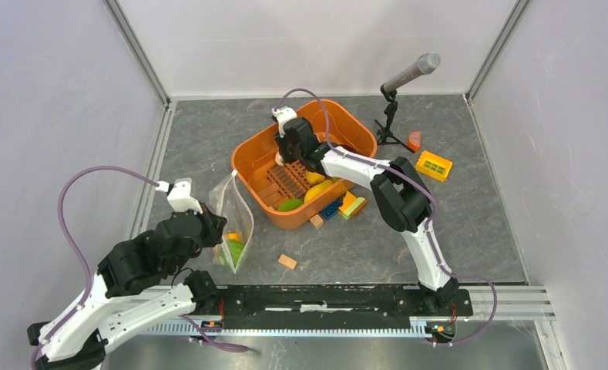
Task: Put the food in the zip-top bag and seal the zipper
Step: Pick up the fake seafood from the bin.
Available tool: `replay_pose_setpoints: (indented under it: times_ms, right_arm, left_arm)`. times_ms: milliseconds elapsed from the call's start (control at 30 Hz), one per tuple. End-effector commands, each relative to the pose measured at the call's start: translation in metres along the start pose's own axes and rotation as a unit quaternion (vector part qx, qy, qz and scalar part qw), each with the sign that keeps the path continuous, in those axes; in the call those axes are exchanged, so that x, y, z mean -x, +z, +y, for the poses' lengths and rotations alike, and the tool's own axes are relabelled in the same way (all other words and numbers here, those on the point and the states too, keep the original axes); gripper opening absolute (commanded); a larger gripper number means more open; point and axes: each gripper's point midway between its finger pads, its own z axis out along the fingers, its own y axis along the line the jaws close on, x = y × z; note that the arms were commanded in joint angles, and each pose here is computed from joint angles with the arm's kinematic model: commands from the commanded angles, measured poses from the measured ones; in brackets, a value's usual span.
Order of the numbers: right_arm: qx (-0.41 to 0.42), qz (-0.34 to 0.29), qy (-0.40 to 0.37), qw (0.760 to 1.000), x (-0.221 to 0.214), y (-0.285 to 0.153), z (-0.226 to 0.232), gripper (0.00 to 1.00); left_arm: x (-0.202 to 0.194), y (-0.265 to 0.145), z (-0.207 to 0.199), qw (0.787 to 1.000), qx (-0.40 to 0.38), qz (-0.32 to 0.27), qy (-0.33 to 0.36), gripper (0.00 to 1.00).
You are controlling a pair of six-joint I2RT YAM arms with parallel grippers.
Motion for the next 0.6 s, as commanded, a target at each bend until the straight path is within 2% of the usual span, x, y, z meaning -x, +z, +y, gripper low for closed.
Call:
replay_pose_setpoints:
  times_ms: [0, 67, 200, 267, 567]
  right_arm:
    - [0.015, -0.067, 0.017, 0.998, 0.04, -0.011, -0.007, 0.21]
    - [0.022, -0.073, 0.021, 0.997, 0.046, -0.018, -0.009, 0.09]
    - [0.028, -0.099, 0.021, 0.994, 0.059, -0.044, -0.011, 0.05]
    - [0.028, -0.122, 0.024, 0.992, 0.067, -0.059, -0.014, 0.01]
    - [0.054, -0.161, 0.005, 0.985, 0.087, -0.111, -0.013, 0.0]
  left_arm:
    - [0.005, -0.001, -0.008, 1.0, -0.021, -0.01, -0.016, 0.1]
    - [0.004, 0.0, -0.008, 1.0, -0.02, -0.008, -0.016, 0.1]
    - [0.003, 0.001, -0.01, 1.0, -0.02, -0.006, -0.013, 0.1]
    - [0.004, 0.001, -0.011, 1.0, -0.019, -0.004, -0.011, 0.1]
    - [0.001, 0.004, -0.013, 1.0, -0.021, 0.0, -0.007, 0.09]
